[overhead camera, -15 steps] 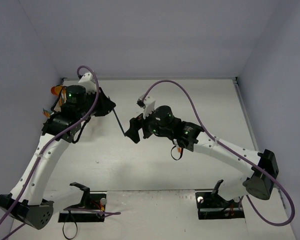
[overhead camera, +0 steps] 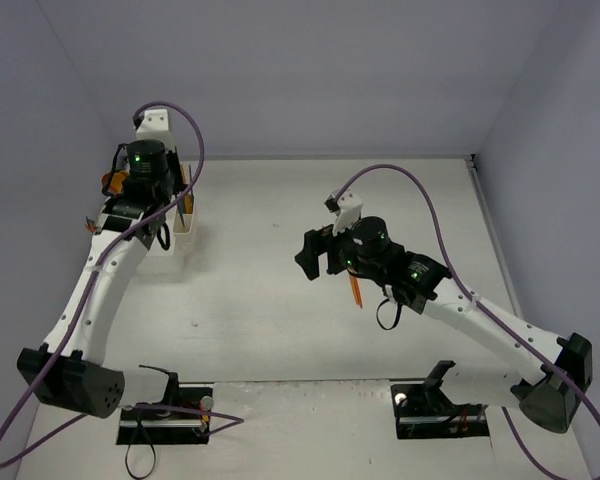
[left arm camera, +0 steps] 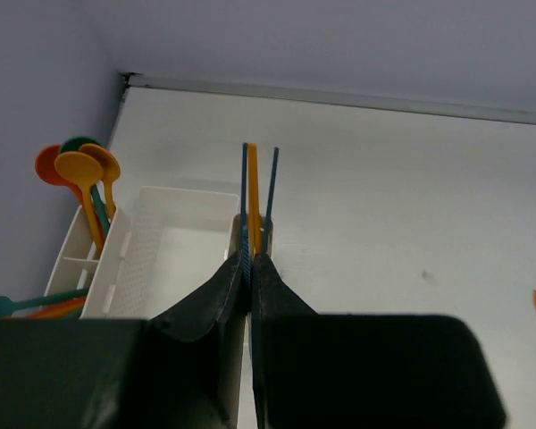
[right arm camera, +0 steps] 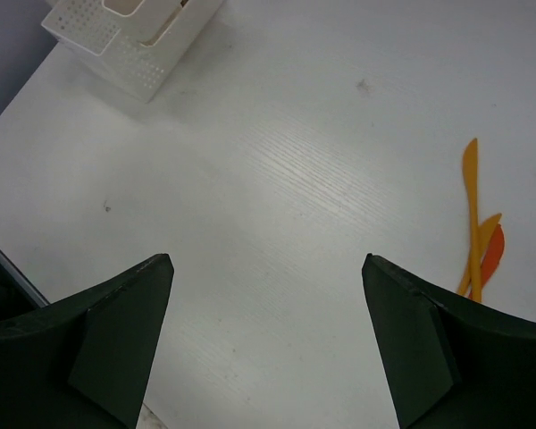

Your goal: Sort the eating utensils into containers

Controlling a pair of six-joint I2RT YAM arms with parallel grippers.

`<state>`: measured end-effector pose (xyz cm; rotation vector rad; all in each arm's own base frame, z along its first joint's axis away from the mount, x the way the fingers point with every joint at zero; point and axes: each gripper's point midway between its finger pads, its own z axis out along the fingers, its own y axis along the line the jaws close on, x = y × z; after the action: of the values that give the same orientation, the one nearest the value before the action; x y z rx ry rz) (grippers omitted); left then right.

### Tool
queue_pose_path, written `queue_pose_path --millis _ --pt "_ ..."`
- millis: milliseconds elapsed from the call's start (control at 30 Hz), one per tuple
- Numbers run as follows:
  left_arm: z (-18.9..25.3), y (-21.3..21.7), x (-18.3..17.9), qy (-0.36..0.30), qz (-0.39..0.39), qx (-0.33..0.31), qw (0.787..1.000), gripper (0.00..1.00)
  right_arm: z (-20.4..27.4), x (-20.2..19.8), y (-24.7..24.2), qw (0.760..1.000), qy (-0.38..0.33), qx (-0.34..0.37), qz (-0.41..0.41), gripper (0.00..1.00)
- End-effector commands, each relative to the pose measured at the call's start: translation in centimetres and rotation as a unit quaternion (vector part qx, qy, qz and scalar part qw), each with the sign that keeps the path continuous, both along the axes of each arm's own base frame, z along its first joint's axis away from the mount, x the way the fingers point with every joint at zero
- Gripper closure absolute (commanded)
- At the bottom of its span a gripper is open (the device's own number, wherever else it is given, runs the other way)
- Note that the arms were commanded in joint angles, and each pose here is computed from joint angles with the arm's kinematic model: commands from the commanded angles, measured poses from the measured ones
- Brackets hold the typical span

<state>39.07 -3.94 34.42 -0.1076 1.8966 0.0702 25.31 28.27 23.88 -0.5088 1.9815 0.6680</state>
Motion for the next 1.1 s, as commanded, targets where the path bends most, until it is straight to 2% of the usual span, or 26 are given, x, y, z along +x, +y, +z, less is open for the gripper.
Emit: queue_pose_path --millis 0,267,367,633,767,900,1067 --pt "3.7 1.9 4.0 -0.088 0.034 0.033 0.995 1.0 2.3 0.3 -1.5 0.999 -0.027 0.029 -0.026 0.15" --pt "-0.3 2.5 8.3 -0.064 0.038 0.044 0.996 1.0 1.0 -0.1 -3.7 0.999 -0.016 0.013 -0.044 0.14" --pt "-3.1 2.2 9.1 -0.036 0.036 0.043 0.998 1.0 0.3 0.5 -4.9 0.997 -0.015 -0.003 -0.071 0.14" --pt "-7.9 2.5 8.6 0.038 0.041 0.052 0.997 0.99 -3.5 1.5 -7.4 0.988 0.028 -0.063 -0.136 0.14" --pt "-8.5 2.8 8.1 0.057 0.045 0.055 0.996 0.77 -5.9 2.1 -7.9 0.982 0.061 -0.086 -0.159 0.14" --pt "-8.1 3.5 7.4 0.062 0.054 0.047 0.995 0.6 -8.4 2.8 -8.4 0.973 0.094 -0.108 -0.18 0.15" --pt "-5.6 3.3 5.8 0.054 0.057 0.021 0.997 0.34 -10.8 3.9 -9.2 0.964 0.126 -0.131 -0.196 0.19"
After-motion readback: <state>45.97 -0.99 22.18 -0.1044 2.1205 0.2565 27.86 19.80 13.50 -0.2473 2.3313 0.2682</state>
